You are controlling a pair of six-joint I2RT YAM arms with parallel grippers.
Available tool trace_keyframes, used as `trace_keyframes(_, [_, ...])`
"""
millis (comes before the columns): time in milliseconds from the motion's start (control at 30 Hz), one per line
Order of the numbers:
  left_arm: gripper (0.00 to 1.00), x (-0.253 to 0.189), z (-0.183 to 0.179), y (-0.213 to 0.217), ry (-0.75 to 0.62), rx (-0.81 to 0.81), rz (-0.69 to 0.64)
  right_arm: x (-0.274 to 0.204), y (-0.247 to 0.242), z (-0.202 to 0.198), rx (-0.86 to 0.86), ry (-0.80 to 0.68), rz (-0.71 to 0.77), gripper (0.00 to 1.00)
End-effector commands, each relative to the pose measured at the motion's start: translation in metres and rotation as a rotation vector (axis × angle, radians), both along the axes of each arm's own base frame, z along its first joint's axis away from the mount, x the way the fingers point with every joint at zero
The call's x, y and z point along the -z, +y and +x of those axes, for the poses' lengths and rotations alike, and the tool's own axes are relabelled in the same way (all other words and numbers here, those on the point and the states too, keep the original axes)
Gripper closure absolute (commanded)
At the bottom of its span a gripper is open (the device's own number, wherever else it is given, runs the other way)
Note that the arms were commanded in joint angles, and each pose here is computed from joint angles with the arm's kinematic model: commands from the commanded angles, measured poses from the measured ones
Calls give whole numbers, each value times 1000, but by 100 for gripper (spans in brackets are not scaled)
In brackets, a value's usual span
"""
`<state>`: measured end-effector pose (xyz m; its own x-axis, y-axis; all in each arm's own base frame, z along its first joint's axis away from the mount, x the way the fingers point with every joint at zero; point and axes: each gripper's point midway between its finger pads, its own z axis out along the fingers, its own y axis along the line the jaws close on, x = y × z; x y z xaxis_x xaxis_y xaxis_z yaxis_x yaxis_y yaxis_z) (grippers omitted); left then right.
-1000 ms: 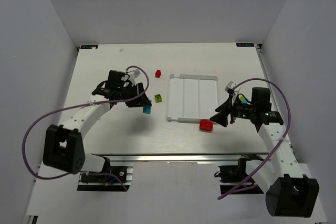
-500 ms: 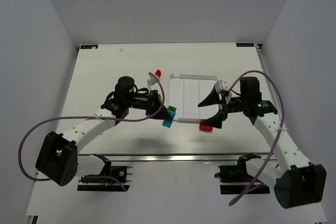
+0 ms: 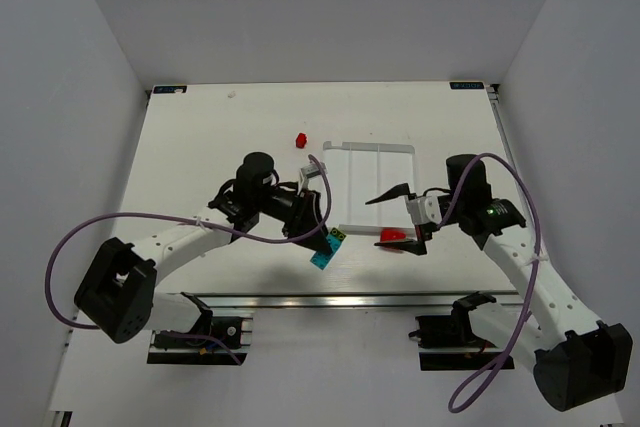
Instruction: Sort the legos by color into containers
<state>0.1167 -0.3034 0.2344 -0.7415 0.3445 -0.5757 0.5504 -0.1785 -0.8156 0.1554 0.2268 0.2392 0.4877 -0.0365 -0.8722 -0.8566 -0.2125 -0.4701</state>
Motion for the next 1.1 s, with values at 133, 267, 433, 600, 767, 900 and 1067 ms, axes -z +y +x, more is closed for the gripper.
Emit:
trace_keyframes(133, [60,-5,-22,1,5,120,-8,-32,15,-25,-171,-174,102,14])
trace_keyframes(267, [60,-4,-24,-6,-3,145,-5,-29,24,-39,-229,-161,90,18])
trace_keyframes(433, [59,-2,-24,-16,1,165,8,-26,33,-54,-287,-145,68,19])
trace_keyframes(600, [58,-3,-20,-23,-10,171,16,-17,37,-63,-311,-131,34,21])
trace_keyframes(767, [58,-2,-24,-26,-13,186,25,-5,40,-58,-289,-154,-14,28])
trace_keyframes(900, [58,-1,-25,-25,-3,186,39,0,42,-54,-273,-161,-34,33])
trace_keyframes(1067, [58,-1,-24,-25,-15,185,48,4,44,-45,-244,-182,-63,40])
